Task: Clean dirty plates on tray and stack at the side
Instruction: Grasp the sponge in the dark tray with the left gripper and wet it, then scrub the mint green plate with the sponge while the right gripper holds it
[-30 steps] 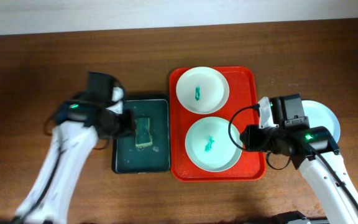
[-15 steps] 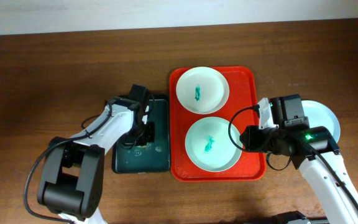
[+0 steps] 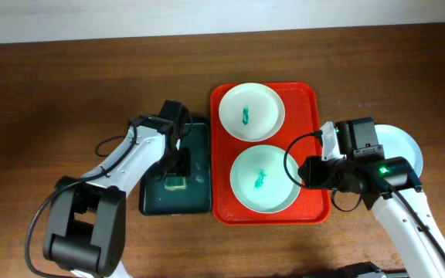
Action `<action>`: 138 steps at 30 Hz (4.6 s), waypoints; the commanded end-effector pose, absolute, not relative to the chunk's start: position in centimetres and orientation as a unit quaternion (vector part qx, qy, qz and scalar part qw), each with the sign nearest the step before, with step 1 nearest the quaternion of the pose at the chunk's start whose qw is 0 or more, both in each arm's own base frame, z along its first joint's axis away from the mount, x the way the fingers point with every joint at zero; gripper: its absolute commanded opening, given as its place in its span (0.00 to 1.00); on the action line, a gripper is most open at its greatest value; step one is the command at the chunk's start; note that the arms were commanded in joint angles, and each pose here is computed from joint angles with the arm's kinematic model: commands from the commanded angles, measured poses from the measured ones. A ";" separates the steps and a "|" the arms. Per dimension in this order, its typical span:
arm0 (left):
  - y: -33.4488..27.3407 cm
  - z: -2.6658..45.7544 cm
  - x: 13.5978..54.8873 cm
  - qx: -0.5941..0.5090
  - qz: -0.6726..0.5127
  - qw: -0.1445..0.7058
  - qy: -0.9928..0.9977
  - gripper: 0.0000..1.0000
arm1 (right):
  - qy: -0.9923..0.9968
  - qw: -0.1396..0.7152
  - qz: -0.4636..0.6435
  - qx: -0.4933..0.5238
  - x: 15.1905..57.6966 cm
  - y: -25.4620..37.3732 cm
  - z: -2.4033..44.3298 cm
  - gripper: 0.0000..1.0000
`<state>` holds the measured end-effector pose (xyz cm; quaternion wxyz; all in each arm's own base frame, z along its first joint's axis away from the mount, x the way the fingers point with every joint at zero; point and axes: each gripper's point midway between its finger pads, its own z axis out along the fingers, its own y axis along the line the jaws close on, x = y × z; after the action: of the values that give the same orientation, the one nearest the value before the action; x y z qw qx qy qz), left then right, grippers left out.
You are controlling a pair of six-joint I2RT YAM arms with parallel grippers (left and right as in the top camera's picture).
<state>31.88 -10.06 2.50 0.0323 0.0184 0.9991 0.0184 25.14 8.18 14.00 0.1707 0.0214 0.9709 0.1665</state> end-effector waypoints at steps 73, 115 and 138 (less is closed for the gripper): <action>-14.2 10.7 34.0 0.041 -0.063 0.083 0.994 0.00 | 0.990 0.067 0.121 0.033 26.8 7.7 7.1 0.29; -27.2 -2.7 30.8 0.103 0.005 0.031 0.994 0.00 | 0.987 -0.030 0.149 0.058 26.1 6.7 -1.2 0.04; -38.1 -0.5 26.7 0.136 -0.232 -0.034 0.963 0.00 | 0.987 -0.033 0.148 0.058 25.9 6.7 -1.2 0.04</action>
<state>31.15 -36.15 1.35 0.0419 0.1140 0.9719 -0.2014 27.08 7.59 0.11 -0.0157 0.0628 0.9814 0.1805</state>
